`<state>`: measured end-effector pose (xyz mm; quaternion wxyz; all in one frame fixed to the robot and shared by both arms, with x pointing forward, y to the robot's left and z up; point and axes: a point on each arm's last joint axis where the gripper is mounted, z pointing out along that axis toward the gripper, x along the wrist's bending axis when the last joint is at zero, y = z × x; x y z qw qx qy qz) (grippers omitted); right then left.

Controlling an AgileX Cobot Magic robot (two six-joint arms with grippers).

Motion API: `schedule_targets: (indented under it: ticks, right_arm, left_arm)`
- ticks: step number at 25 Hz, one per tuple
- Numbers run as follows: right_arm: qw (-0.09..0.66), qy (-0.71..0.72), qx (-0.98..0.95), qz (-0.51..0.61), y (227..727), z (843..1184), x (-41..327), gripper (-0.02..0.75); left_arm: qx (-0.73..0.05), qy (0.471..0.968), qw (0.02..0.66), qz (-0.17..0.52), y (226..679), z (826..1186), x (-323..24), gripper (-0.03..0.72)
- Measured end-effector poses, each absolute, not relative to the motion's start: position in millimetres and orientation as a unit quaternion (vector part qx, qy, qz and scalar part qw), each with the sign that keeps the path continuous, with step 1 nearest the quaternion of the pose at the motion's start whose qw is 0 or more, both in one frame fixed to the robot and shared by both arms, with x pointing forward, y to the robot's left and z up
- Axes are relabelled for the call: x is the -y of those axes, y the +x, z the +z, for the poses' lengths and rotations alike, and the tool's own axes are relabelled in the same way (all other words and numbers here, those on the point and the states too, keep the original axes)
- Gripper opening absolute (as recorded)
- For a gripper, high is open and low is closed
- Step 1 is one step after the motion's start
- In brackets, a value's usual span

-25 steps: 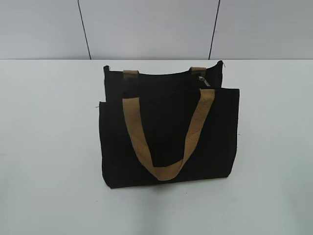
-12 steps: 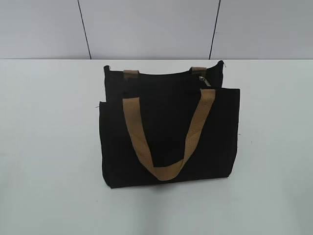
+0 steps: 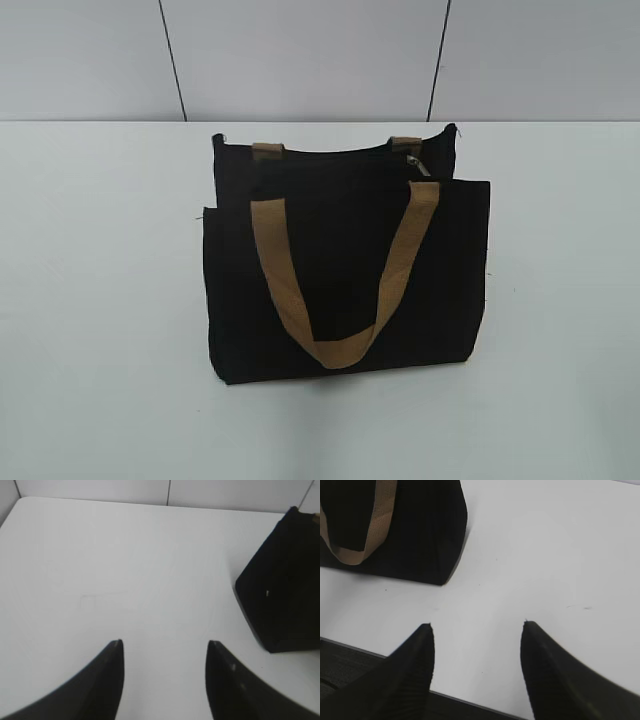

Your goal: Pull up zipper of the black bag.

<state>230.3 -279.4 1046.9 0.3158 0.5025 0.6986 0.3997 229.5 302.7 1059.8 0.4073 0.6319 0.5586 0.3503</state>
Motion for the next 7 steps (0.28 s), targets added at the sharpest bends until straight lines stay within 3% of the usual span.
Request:
schedule_targets:
  ticks: [7]
  right_arm:
    - [0.316,0.502,-0.699,0.400,230.3,1046.9,279.4,0.435]
  left_arm:
    - [-0.582,0.611,0.394,0.365,229.3,1059.8,-302.0,0.342]
